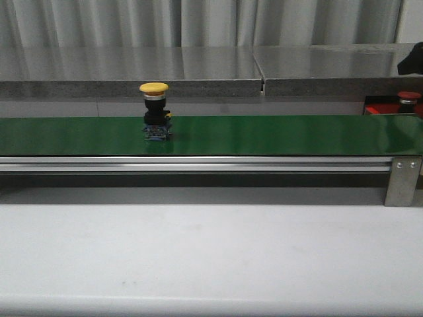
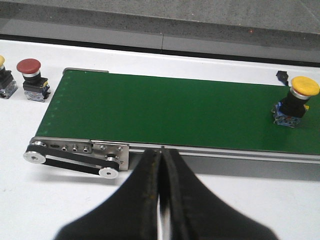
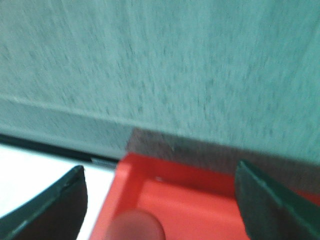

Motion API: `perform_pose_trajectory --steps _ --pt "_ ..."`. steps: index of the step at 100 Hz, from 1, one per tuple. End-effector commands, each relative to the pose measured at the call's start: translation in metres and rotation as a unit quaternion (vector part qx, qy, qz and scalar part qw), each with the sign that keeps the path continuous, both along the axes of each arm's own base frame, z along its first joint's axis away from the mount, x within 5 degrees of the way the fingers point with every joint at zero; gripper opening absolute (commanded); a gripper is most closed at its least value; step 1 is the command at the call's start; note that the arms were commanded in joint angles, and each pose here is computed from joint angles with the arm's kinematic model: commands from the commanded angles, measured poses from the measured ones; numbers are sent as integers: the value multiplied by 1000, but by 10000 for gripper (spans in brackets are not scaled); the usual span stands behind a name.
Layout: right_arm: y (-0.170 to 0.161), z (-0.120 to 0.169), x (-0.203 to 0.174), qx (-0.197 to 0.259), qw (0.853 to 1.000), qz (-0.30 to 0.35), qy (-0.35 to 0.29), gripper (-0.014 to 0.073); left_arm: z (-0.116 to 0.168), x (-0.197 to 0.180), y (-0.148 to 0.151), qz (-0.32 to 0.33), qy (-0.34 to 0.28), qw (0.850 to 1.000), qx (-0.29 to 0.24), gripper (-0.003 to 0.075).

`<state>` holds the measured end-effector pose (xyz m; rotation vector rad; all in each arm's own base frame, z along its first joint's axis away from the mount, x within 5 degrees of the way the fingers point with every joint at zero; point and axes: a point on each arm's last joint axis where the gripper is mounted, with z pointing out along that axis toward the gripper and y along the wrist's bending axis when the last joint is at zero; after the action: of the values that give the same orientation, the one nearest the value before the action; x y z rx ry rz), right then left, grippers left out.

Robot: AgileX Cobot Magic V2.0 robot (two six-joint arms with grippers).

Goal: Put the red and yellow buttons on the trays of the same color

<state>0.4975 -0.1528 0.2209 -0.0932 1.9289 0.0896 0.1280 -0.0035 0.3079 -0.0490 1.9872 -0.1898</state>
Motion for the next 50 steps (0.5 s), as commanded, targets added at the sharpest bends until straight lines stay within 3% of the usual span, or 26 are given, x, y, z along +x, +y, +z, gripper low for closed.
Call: perform_pose_trajectory --steps 1,13,33,50 --pt "9 73 -14 -9 996 34 -78 598 14 2 1 12 -42 999 -8 -20" --pt "28 99 -29 -18 988 123 -87 596 14 2 1 12 -42 999 -8 -20" --pt "51 126 -52 -48 980 189 -39 593 14 2 1 12 -42 999 -8 -20" --pt "74 136 -77 -55 954 295 16 593 14 2 1 12 -42 999 -8 -20"
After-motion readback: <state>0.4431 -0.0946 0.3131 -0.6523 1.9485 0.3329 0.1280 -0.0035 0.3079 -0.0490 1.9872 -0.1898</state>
